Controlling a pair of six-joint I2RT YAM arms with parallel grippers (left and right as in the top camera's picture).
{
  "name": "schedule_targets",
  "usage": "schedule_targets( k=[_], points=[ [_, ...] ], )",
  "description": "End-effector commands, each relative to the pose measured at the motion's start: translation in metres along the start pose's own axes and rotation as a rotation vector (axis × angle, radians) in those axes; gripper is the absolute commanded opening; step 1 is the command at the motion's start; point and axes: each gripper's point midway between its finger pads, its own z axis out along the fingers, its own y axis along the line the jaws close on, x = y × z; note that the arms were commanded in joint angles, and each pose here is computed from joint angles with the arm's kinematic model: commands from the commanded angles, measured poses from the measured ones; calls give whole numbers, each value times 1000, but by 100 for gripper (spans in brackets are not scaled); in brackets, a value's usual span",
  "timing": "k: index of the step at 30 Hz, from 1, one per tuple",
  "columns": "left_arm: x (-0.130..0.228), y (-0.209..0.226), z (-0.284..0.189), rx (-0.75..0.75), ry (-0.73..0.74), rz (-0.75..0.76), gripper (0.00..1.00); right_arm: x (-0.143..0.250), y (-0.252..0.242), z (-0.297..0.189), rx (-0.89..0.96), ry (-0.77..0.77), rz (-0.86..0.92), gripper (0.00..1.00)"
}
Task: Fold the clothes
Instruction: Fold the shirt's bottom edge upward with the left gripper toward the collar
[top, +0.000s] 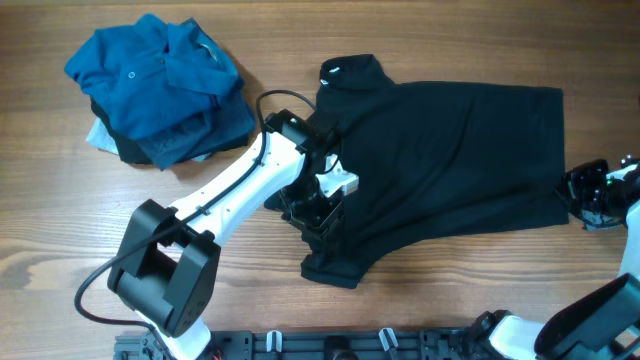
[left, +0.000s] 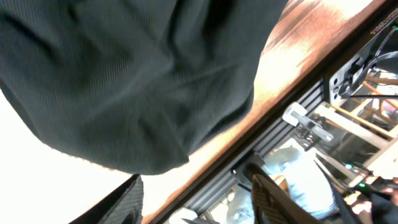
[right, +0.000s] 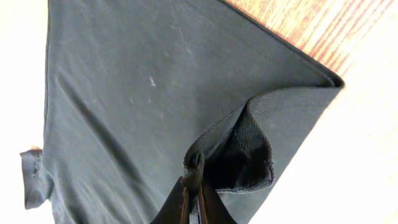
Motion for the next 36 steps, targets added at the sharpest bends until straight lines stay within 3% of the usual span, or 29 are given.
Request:
schedule_targets(
  k=[1,6,10,16,21,23,24,27,28,32,36],
  points=[
    [11,-5,0,2,33,-70,55,-7,3,-19,10,-71,-52,4],
    [29,-20,36,-58,117,26,51,-7,2,-19,14,-70,-68,4],
    [25,-26,55,-270,108,184,50,-9,3,-19,9,-80,-71,4],
    [9,-35,74,-547,42,415,80,-12,5,-19,4,-90,-73,4],
    [1,-18,97,-580,69,454,79,-12,6,-19,-1,-92,-75,4],
    [-4,-8,104,-615,74,453,74,-12,6,-19,-1,-90,-74,4],
    [-5,-6,108,-622,81,451,67,-11,5,-19,1,-87,-73,4],
    [-3,-3,110,-626,98,445,23,-10,5,-19,2,-84,-74,4],
    [1,-5,106,-626,115,437,14,-11,5,-19,2,-86,-74,4],
    [11,-26,64,-635,169,425,6,-12,6,-19,0,-91,-78,4],
    [3,-48,31,-622,112,463,7,-12,6,-19,0,-91,-78,4]
  ],
)
